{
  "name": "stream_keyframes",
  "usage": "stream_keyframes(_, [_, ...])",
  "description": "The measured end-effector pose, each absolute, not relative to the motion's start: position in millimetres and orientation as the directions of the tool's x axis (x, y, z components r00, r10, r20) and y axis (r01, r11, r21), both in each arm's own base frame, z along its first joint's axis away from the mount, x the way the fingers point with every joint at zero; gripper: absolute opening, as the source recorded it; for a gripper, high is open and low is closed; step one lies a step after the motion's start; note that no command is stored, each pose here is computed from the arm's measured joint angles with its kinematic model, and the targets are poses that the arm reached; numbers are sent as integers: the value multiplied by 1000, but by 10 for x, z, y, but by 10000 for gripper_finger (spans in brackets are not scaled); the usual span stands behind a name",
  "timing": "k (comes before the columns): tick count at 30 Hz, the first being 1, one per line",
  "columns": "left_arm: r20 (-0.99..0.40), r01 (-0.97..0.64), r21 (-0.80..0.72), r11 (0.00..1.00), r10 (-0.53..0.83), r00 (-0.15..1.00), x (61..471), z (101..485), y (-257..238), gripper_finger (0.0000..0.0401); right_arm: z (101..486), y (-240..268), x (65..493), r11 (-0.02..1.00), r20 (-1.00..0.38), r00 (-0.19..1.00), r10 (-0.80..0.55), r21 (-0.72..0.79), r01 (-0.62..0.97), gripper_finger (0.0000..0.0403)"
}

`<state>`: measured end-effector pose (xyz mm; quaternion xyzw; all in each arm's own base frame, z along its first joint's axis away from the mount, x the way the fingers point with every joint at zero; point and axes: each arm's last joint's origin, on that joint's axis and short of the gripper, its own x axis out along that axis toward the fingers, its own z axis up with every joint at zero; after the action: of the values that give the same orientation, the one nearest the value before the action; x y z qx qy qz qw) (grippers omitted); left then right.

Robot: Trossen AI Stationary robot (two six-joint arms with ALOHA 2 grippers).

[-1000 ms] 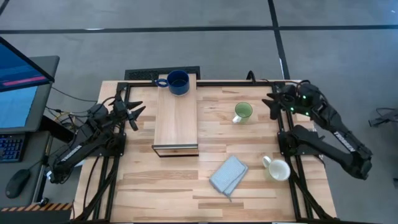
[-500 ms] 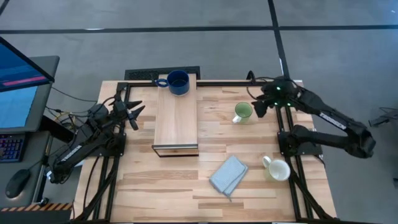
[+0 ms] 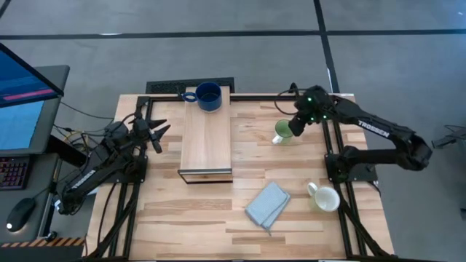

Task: Stack small to large cups/mugs on shelf
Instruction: Put the white green mug on the shelf

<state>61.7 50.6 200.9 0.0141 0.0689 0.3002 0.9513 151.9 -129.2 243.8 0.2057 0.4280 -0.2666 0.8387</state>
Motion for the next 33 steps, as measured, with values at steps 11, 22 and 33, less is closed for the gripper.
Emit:
stream_keyframes(11, [-123,-571,52,819,573,810,617,2009,506,123,2253,-1397,1609,758,-881,382,-279,43,651,235])
stream_keyframes(22, [-132,-571,48,819,572,810,615,2001,505,123,2228,-1431,1633,752,-880,358,-312,2,659,235])
stream_keyframes(33, [-154,-584,46,811,583,798,611,1979,507,123,2224,-1426,1628,709,-884,353,-307,36,705,235])
